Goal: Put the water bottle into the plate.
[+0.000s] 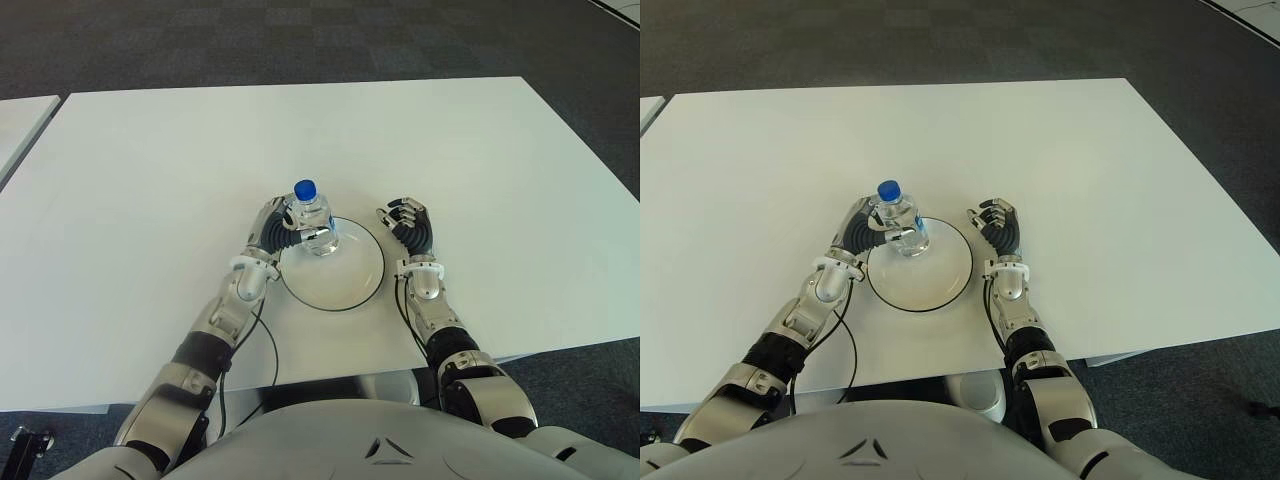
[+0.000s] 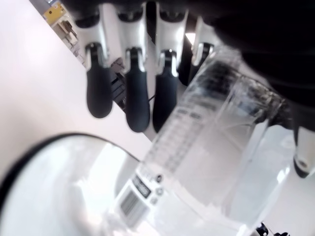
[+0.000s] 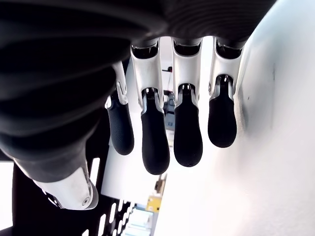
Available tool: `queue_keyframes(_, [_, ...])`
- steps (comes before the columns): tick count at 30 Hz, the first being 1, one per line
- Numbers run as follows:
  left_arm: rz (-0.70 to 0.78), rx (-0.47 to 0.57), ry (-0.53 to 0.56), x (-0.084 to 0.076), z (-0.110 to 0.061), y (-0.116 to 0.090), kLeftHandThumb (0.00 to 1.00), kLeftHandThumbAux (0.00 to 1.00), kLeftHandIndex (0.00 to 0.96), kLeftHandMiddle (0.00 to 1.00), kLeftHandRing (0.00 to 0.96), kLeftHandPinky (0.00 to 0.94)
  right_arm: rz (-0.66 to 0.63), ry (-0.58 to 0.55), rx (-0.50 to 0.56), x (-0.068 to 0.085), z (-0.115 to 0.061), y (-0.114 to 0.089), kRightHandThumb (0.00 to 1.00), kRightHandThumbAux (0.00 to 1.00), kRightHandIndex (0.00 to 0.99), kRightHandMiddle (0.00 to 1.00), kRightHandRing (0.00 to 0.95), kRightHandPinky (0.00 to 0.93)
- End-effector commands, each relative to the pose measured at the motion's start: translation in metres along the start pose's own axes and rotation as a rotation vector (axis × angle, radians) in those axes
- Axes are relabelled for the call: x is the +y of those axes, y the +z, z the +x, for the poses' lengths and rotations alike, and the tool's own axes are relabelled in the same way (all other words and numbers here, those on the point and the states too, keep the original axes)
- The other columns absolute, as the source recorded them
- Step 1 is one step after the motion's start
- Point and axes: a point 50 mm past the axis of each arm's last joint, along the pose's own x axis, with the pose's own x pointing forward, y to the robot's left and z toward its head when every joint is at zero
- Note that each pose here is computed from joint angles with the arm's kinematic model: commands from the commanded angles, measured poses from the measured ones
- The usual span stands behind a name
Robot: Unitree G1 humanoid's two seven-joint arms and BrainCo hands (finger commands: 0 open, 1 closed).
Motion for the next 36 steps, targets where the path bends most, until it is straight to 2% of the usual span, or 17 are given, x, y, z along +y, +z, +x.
queue_keyframes(1, [0.061,0.073,-0.022,-0.006,-0.01,-0.019,0.851,0.656,0.424,0.527,0.696,0.611,-0.008,0.004,0.041,0.0,-0.004,-0.007,0.707,0.729,0.433,0.631,0.64,0.642])
queue_keyframes(6, [0.068,0.083,-0.011,-0.006,-0.011,-0.023,0.845,0.66,0.425,0.489,0.533,0.486,-0.008,0.005,0.034,0.0,-0.005,-0.007,0.707,0.729,0.433,0.63,0.641,0.643])
queue_keyframes(8, [0.073,0.088,-0.009,-0.005,-0.011,-0.023,0.772,0.677,0.423,0.436,0.445,0.424,-0.008,0.005,0.033,0.0,-0.005,-0.007,0.708,0.729,0.433,0.628,0.641,0.645])
queue_keyframes(9, [0.077,0.09,-0.007,-0.005,-0.011,-0.024,0.761,0.68,0.423,0.428,0.433,0.415,-0.009,0.004,0.033,0.0,-0.005,-0.007,0.708,0.729,0.433,0.628,0.641,0.645])
queue_keyframes(10, [0.089,0.1,0.003,-0.005,-0.011,-0.025,0.75,0.594,0.379,0.393,0.391,0.387,-0.009,0.005,0.034,0.0,-0.005,-0.007,0.708,0.729,0.433,0.627,0.641,0.644])
queue_keyframes(12, [0.113,0.12,0.026,-0.004,-0.011,-0.029,0.723,0.493,0.28,0.29,0.274,0.283,-0.01,0.006,0.034,0.0,-0.004,-0.007,0.707,0.729,0.433,0.626,0.638,0.643])
queue_keyframes(15, [0.135,0.143,0.048,-0.004,-0.011,-0.031,0.704,0.451,0.215,0.211,0.185,0.192,-0.009,0.008,0.034,0.0,-0.004,-0.007,0.707,0.729,0.433,0.625,0.636,0.643])
queue_keyframes(16, [0.142,0.15,0.052,-0.004,-0.011,-0.031,0.692,0.44,0.176,0.157,0.124,0.122,-0.009,0.008,0.035,0.0,-0.004,-0.007,0.707,0.729,0.433,0.625,0.636,0.643])
queue_keyframes(18, [0.157,0.164,0.059,-0.004,-0.011,-0.033,0.68,0.423,0.121,0.083,0.054,0.05,-0.008,0.009,0.035,0.0,-0.004,-0.007,0.707,0.729,0.433,0.625,0.636,0.644])
queue_keyframes(21, [0.173,0.176,0.068,-0.004,-0.011,-0.033,0.679,0.398,0.067,0.028,0.017,0.016,-0.008,0.008,0.035,0.0,-0.004,-0.007,0.707,0.729,0.433,0.626,0.638,0.645])
queue_keyframes(26, [0.191,0.191,0.081,-0.005,-0.011,-0.034,0.677,0.361,0.019,0.004,0.002,0.002,-0.008,0.006,0.034,0.0,-0.004,-0.007,0.707,0.729,0.433,0.629,0.641,0.65])
queue_keyframes(36, [0.214,0.21,0.101,-0.005,-0.012,-0.035,0.628,0.27,0.0,0.0,0.0,0.0,-0.009,0.009,0.035,0.001,-0.005,-0.007,0.707,0.728,0.434,0.628,0.638,0.647])
